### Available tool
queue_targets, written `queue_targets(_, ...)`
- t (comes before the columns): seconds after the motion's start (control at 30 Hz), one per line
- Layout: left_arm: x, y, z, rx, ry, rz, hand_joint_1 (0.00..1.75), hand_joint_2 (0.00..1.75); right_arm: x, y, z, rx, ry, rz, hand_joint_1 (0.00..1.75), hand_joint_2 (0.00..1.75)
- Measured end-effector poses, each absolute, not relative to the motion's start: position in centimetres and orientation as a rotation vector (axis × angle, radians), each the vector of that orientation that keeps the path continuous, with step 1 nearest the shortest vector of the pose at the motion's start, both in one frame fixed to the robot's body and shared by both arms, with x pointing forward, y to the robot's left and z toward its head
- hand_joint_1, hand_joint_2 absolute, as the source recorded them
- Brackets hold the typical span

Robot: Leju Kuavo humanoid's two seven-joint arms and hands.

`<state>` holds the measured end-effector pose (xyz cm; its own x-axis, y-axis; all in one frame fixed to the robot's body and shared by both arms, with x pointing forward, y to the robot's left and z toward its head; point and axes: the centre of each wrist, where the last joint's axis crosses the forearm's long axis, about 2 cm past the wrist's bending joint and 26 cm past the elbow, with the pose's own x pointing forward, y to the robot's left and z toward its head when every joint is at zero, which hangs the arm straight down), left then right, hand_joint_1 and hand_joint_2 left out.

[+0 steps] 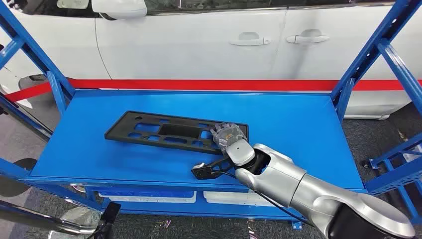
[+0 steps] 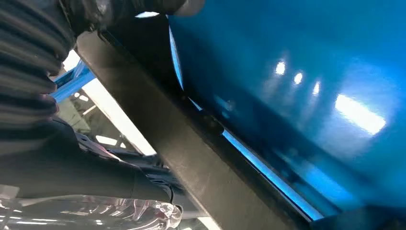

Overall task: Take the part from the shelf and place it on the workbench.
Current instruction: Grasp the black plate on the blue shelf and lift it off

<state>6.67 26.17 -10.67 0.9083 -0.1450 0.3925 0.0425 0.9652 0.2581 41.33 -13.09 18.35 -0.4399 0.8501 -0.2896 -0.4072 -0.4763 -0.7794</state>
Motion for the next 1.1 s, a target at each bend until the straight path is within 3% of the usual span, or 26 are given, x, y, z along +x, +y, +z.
queue_targets(0.43, 6.6, 26.2, -10.7, 0.233, -0.462, -0.065, 0.00, 0.00, 41.8, -12.1, 19.8, -0.905, -0.905, 1.949, 1.75, 1.75)
queue_targets(0.57, 6.7, 26.1, -10.7, 0.231, -0.471, -0.063, 0.00, 1.75, 41.9, -12.1, 20.0, -0.910, -0.924, 1.941, 1.75, 1.75)
queue_targets(1.1, 6.6, 26.2, -10.7, 0.253, -0.565, -0.093, 0.00, 1.75, 41.0, -11.0, 24.8, -1.246, -1.471, 1.622, 1.75, 1.75)
